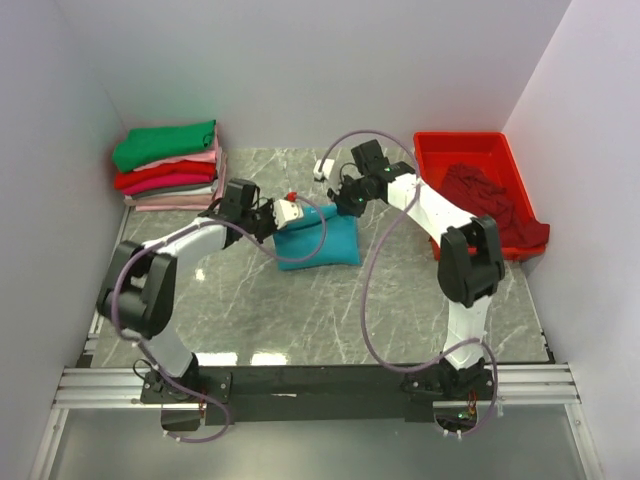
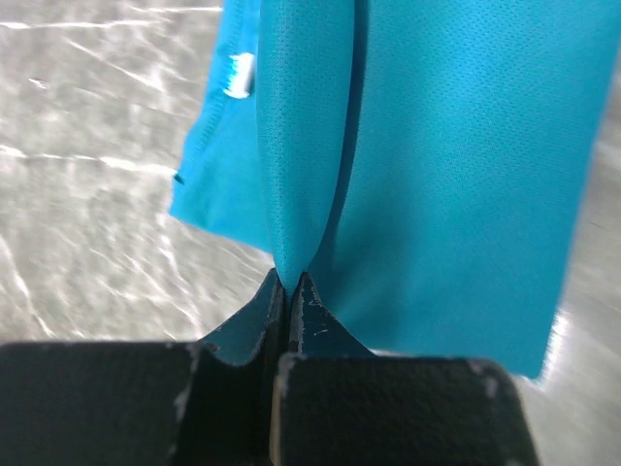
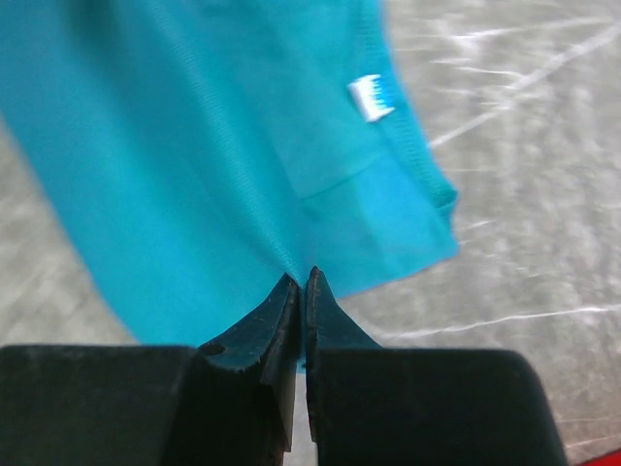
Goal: Fold and stack the t-shirts
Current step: Fold the tshirt
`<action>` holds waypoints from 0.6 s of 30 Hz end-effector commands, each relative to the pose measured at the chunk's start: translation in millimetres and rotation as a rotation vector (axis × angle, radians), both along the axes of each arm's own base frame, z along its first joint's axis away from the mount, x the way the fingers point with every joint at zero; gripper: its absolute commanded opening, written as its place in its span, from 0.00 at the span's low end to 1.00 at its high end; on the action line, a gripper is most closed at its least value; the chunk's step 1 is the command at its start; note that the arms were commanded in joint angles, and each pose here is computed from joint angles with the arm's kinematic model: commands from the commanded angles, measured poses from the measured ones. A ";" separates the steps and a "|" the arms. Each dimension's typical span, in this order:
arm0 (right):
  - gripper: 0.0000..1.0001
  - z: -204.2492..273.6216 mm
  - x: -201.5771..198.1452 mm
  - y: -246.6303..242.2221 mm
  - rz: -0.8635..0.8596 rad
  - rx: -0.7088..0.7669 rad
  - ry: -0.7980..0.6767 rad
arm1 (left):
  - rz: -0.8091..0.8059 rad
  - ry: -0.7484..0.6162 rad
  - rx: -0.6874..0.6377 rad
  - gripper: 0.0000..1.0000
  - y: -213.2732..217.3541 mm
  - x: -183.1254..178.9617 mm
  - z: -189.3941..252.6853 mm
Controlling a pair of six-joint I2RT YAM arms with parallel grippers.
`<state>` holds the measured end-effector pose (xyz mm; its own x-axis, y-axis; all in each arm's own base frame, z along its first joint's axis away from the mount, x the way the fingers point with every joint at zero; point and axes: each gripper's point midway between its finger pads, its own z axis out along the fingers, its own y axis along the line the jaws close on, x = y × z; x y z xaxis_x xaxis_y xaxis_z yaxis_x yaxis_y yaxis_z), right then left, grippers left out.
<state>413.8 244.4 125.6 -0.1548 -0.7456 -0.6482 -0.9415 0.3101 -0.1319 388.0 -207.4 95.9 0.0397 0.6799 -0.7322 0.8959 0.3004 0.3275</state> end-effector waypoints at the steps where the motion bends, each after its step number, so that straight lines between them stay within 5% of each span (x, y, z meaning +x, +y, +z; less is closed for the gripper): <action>1: 0.00 15.6 49.7 -8.4 -0.172 0.019 -0.072 | 0.007 -0.130 -0.062 0.00 -10.6 43.5 21.6; 11: 0.00 7.1 81.7 -32.2 -0.322 0.070 -0.131 | -0.006 -0.293 -0.134 0.00 -29.4 96.0 59.1; 18: 0.00 -0.6 106.3 -22.6 -0.338 0.070 -0.105 | 0.045 -0.254 -0.082 0.00 -22.9 120.4 31.1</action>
